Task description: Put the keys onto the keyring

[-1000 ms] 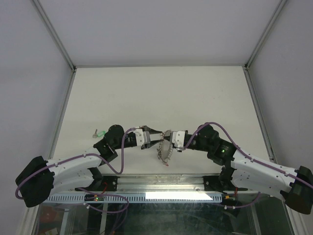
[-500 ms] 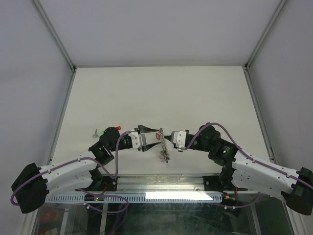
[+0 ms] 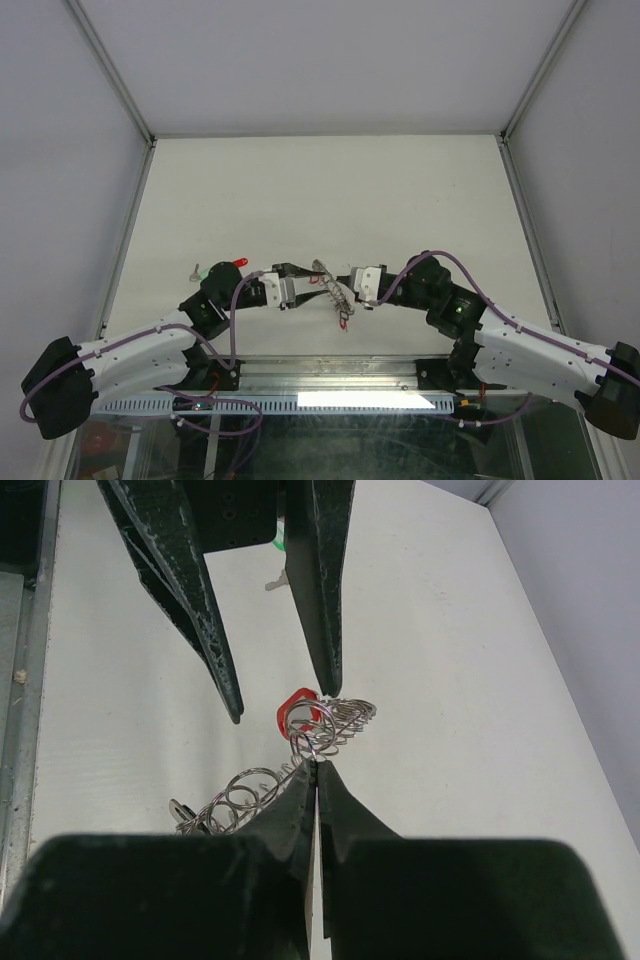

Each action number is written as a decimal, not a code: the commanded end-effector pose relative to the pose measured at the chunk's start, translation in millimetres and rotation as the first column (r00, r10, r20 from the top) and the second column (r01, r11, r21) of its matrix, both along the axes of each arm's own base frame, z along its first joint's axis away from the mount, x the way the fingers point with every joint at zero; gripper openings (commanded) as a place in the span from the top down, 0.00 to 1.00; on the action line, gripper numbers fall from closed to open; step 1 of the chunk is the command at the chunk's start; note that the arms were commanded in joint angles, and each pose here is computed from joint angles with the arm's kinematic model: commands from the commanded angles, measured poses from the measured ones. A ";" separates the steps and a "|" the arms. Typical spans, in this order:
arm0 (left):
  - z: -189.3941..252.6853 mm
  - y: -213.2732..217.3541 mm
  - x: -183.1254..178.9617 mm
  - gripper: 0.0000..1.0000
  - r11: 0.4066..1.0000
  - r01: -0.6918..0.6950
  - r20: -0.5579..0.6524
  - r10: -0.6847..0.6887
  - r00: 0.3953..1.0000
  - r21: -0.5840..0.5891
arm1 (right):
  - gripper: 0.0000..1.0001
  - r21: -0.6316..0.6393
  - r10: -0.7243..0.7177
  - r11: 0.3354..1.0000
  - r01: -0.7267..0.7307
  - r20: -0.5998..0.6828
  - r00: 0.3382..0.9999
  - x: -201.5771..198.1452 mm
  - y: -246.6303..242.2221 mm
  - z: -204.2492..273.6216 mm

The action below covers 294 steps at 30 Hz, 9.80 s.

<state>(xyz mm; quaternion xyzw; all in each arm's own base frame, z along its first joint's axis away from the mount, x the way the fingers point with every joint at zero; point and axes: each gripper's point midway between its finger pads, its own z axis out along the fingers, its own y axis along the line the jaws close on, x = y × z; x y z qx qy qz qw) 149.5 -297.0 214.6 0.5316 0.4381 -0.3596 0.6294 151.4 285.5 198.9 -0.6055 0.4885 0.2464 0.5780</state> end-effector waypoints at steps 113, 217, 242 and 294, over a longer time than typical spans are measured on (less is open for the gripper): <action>10.6 -23.3 13.1 0.70 1.000 0.010 -0.046 -0.010 0.999 -0.019 | 1.00 0.146 -0.016 0.989 0.009 0.046 0.999 1.9 5.9 51.1; 23.1 -14.7 -14.1 0.87 0.978 0.102 -0.015 -0.106 0.994 -0.183 | 1.00 0.120 0.059 0.991 -0.052 -0.054 0.997 -14.3 14.9 39.8; 35.2 0.8 -10.4 0.63 0.975 0.011 -0.077 -0.029 0.997 -0.221 | 1.00 0.096 0.197 0.971 -0.217 0.187 0.962 -30.4 13.7 50.3; 13.0 76.0 81.4 0.40 0.670 -0.730 -0.662 0.487 0.569 -0.133 | 1.00 -0.024 0.100 0.995 -0.099 0.065 0.993 -8.1 11.5 29.9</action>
